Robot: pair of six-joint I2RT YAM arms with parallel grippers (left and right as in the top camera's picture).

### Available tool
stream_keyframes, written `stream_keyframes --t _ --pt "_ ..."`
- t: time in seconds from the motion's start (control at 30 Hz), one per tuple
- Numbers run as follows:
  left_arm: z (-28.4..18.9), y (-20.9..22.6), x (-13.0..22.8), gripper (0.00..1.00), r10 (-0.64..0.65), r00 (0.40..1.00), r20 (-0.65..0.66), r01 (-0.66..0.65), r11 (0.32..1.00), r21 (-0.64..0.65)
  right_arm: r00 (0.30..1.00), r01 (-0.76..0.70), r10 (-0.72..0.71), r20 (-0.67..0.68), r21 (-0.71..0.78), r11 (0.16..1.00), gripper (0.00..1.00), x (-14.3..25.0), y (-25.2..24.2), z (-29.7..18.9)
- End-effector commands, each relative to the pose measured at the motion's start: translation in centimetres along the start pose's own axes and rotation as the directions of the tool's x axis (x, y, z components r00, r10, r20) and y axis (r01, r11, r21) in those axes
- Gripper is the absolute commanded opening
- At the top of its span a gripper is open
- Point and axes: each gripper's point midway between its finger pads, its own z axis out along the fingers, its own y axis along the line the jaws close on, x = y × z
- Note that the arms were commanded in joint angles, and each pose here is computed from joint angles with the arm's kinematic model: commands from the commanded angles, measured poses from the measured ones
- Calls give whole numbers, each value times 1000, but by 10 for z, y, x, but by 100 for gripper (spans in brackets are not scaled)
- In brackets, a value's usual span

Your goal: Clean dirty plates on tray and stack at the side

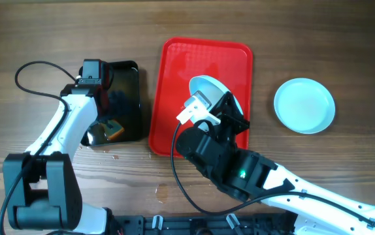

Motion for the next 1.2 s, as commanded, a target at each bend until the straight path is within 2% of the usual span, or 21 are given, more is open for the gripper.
stream_keyframes --t 0.0,1.17 --pt "1 1 -1 100 -6 1000 0 6 1000 4 1000 -10 10 -2 44 999 4 -2 -12 -3" --pt "1 1 -1 100 -6 1000 0 6 1000 4 1000 -22 22 -9 69 997 4 -1 -17 -3"
